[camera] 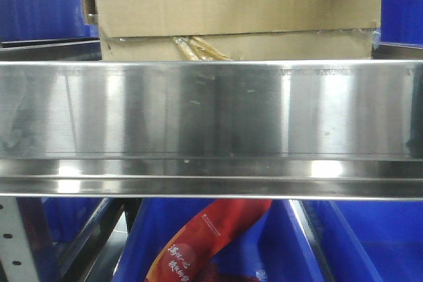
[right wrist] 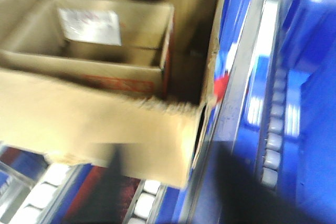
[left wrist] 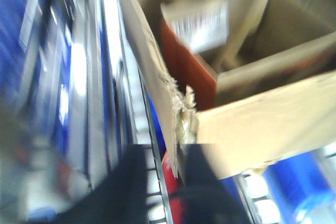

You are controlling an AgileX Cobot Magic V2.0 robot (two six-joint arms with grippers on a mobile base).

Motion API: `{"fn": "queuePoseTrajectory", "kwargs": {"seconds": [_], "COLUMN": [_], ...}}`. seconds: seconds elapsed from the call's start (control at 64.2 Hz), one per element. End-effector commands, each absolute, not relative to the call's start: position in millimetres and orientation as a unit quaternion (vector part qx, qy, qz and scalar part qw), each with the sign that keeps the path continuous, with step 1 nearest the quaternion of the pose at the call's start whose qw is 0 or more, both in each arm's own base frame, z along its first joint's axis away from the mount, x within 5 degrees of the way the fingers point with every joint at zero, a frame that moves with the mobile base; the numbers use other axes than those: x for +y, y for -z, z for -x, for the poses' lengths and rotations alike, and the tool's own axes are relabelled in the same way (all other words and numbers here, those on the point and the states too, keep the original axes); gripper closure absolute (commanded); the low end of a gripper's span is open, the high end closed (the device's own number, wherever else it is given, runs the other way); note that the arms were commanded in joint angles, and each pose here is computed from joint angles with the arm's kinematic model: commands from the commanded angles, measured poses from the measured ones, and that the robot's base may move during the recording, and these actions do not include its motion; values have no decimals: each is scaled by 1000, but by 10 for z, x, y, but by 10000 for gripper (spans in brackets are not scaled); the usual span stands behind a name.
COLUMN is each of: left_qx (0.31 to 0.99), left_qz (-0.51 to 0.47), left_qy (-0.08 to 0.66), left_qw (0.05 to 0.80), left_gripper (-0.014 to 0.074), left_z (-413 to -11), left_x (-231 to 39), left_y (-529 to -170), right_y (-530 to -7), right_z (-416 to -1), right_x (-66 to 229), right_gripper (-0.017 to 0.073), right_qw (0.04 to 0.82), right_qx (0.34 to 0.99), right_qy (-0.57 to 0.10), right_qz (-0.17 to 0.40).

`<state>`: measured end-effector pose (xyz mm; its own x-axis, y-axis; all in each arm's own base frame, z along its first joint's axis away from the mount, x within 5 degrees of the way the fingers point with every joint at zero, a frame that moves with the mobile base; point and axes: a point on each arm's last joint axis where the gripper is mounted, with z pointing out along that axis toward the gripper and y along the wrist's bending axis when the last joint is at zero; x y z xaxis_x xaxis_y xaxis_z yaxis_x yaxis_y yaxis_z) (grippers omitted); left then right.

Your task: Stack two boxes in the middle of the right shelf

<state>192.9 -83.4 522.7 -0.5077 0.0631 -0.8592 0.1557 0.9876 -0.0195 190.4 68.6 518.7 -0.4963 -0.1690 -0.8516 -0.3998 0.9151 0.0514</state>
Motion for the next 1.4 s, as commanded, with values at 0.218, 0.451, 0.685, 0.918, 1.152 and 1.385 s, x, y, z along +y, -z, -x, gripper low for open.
{"fn": "queuePoseTrajectory", "kwargs": {"seconds": [0.218, 0.451, 0.685, 0.918, 1.152, 1.385], "left_qx": [829, 783, 706, 685, 689, 689], "left_qz": [-71, -106, -146, -167, -167, -167], "left_qy": [72, 100, 152, 168, 166, 166], "left_qw": [550, 604, 677, 689, 685, 685], "left_gripper": [705, 705, 705, 705, 705, 705], "left_z": [-1305, -1044, -842, -817, -821, -821], "left_x": [-471, -380, -383, -424, -423, -423], "left_y": [-5048, -4451, -3776, -3409, -3386, -3386], "right_y": [-4908, -4231, -3543, -3136, -3135, -3135], "right_z": [-1294, -951, -703, -691, -694, -694], "right_x": [489, 367, 268, 242, 242, 242], "right_gripper": [721, 721, 721, 721, 721, 721], "right_qw": [545, 587, 640, 668, 670, 670], "right_qx": [815, 788, 748, 726, 725, 725], "right_qy": [-128, -126, -114, -109, -109, -109], "right_qz": [149, 136, 132, 121, 120, 120]}}
